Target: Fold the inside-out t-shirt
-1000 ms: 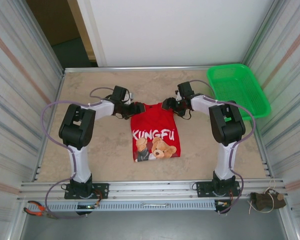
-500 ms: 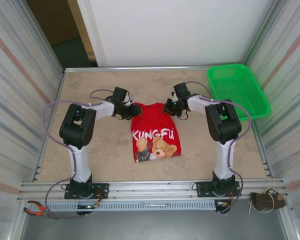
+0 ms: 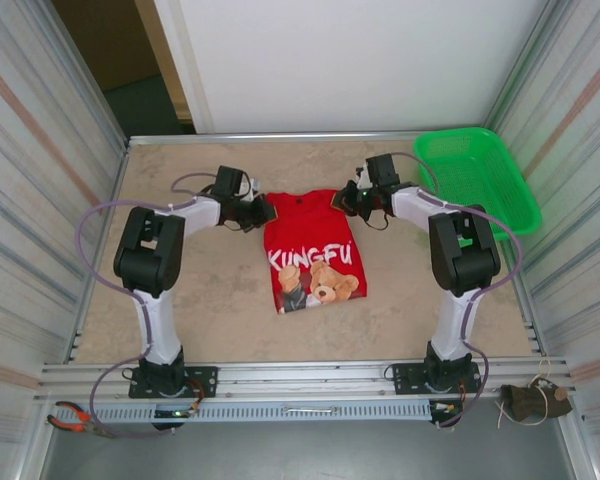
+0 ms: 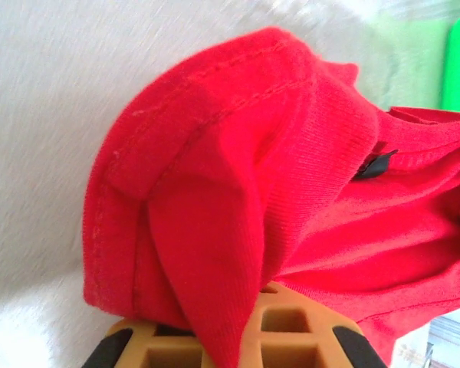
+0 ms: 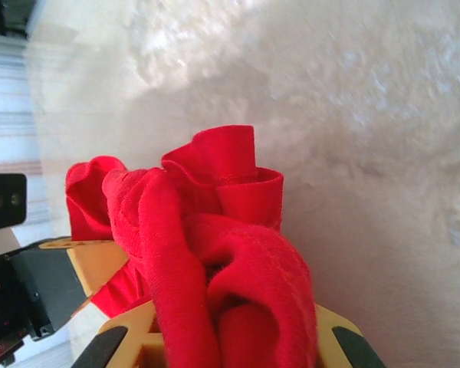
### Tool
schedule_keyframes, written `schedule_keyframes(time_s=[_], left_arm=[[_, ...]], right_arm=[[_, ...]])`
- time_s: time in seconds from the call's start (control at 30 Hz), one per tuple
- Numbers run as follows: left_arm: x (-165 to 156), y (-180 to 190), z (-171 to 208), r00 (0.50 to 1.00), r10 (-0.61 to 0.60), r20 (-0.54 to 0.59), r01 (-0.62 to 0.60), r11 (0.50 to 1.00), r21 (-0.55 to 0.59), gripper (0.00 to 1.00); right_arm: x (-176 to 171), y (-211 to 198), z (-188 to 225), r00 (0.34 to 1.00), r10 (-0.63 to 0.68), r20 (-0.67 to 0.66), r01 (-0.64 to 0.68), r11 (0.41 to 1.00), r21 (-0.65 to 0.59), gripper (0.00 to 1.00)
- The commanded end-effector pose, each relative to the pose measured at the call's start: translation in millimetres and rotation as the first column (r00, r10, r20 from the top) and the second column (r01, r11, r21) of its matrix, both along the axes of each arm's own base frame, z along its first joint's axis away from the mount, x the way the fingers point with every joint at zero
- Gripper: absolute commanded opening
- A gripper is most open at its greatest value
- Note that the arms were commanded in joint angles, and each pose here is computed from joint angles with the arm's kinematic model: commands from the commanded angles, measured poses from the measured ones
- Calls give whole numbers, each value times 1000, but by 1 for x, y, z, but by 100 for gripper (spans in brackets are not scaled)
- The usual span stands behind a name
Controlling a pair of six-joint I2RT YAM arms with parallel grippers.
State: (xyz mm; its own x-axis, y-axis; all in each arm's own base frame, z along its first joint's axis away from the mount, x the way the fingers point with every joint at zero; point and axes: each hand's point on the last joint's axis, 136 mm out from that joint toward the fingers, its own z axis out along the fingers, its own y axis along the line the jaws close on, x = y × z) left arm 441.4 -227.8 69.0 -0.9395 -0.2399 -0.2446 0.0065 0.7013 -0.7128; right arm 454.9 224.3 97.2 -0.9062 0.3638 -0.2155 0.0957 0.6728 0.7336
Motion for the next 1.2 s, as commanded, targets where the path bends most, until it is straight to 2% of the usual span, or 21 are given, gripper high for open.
schedule_keyframes(time_s=[0.0,0.13,0.23,0.27,0.4,0.5,0.57,0.63,0.77,0.9,1.03,1.17], left_arm=[[27,5,37,997,15,72,-13,999,-38,0],[55,5,54,993,13,118,-9,999,-38,0],[84,5,92,981,25,194,-12,998,-65,0],[95,6,96,979,32,203,-18,997,-71,0],[118,4,163,946,42,320,-4,993,-118,0],[115,4,213,914,41,404,19,990,-142,0],[103,6,244,889,46,455,29,987,-157,0],[89,7,257,874,51,482,36,985,-171,0],[47,0,241,879,19,476,62,986,-153,0],[-7,-6,183,903,-10,429,67,991,-117,0],[-62,1,122,924,9,381,12,998,-54,0],[-81,19,81,932,31,361,-53,997,52,0]], right_arm=[[24,-2,21,999,-36,40,35,998,45,0],[49,-2,31,997,-55,57,52,997,63,0],[73,-2,52,994,-62,95,54,995,83,0],[81,-2,64,991,-63,116,52,994,96,0],[104,-3,124,972,-73,223,44,990,133,0],[103,-6,179,946,-75,316,28,988,151,0],[94,-9,200,933,-76,352,26,989,145,0],[79,-11,208,927,-78,368,25,989,148,0],[36,-16,186,934,-83,347,41,991,126,0],[-23,-17,127,956,-77,283,58,995,76,0],[-85,-19,68,970,-70,234,70,998,9,0],[-105,-24,43,960,-53,275,84,991,-103,0]])
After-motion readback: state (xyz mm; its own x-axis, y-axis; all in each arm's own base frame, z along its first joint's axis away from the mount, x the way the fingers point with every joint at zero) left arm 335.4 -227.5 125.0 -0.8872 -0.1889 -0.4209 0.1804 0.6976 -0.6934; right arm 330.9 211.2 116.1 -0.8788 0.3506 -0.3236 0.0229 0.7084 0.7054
